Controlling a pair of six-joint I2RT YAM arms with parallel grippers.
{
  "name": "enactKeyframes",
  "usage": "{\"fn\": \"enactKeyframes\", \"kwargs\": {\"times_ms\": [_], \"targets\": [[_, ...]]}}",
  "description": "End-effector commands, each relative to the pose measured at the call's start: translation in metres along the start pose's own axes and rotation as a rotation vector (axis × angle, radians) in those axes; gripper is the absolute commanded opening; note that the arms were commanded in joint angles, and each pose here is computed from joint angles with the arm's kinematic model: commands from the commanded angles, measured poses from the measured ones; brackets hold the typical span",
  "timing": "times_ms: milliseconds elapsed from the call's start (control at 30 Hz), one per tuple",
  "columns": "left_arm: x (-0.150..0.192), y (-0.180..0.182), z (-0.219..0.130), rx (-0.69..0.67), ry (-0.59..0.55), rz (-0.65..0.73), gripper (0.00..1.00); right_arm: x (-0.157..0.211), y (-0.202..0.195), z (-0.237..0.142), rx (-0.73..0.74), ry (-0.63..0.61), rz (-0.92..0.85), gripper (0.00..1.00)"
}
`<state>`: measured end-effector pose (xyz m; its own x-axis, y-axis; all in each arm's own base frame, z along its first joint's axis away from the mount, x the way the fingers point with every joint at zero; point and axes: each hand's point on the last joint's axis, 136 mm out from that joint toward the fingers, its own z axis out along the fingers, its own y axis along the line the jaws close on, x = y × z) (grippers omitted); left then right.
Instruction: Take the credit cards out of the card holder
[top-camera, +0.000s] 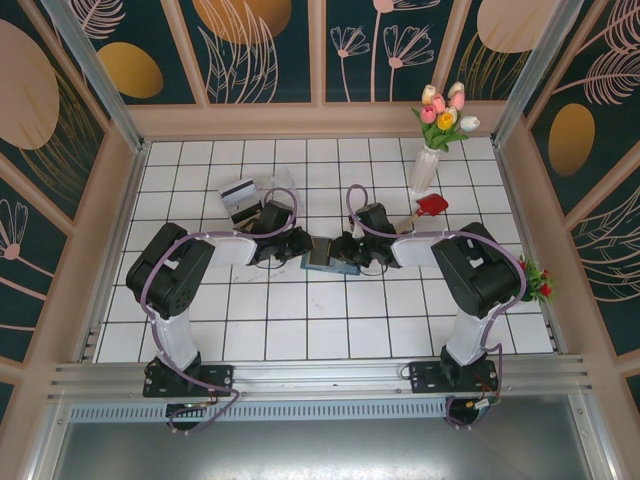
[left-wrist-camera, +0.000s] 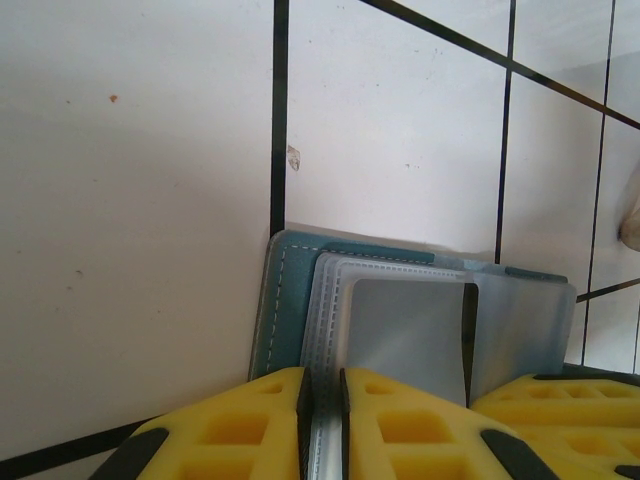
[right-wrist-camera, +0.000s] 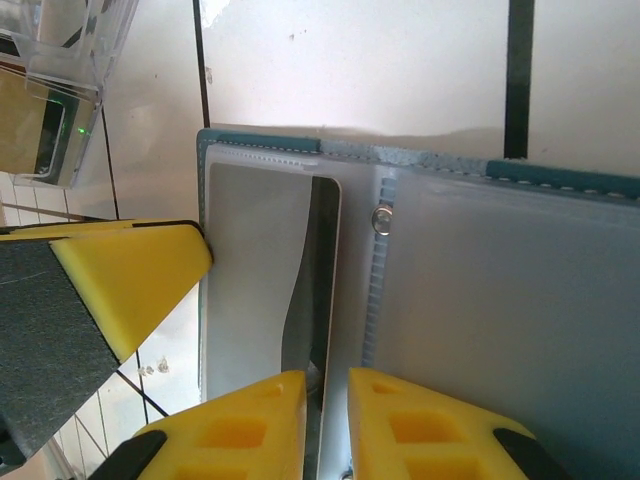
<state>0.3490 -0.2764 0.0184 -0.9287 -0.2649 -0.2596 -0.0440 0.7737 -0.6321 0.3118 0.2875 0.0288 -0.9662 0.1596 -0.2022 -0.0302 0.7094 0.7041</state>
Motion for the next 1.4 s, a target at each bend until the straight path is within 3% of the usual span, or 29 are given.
{"fn": "enactKeyframes", "kwargs": {"times_ms": [0,167,600,900,1133,1367], "targets": [[0.038,0.054,0.005,-0.175,0.118,-0.048,0.17,0.005,-0.001,0.006,0.0,0.028,0.013,0.17],[0.038,0.055,0.004,-0.182,0.114,-0.047,0.18,0.005,-0.007,0.004,0.034,0.021,0.015,0.11],[0.036,0.054,0.003,-0.19,0.107,-0.042,0.19,-0.001,-0.01,-0.012,0.089,-0.029,0.011,0.09],[0.034,0.052,0.003,-0.181,0.107,-0.041,0.19,-0.003,0.02,-0.018,-0.014,-0.019,-0.003,0.19],[0.034,0.051,0.003,-0.176,0.106,-0.046,0.19,-0.005,0.027,-0.019,0.081,-0.07,0.098,0.23],[0.035,0.051,0.003,-0.173,0.107,-0.046,0.19,0.0,0.016,-0.006,0.128,-0.036,0.142,0.24]]}}
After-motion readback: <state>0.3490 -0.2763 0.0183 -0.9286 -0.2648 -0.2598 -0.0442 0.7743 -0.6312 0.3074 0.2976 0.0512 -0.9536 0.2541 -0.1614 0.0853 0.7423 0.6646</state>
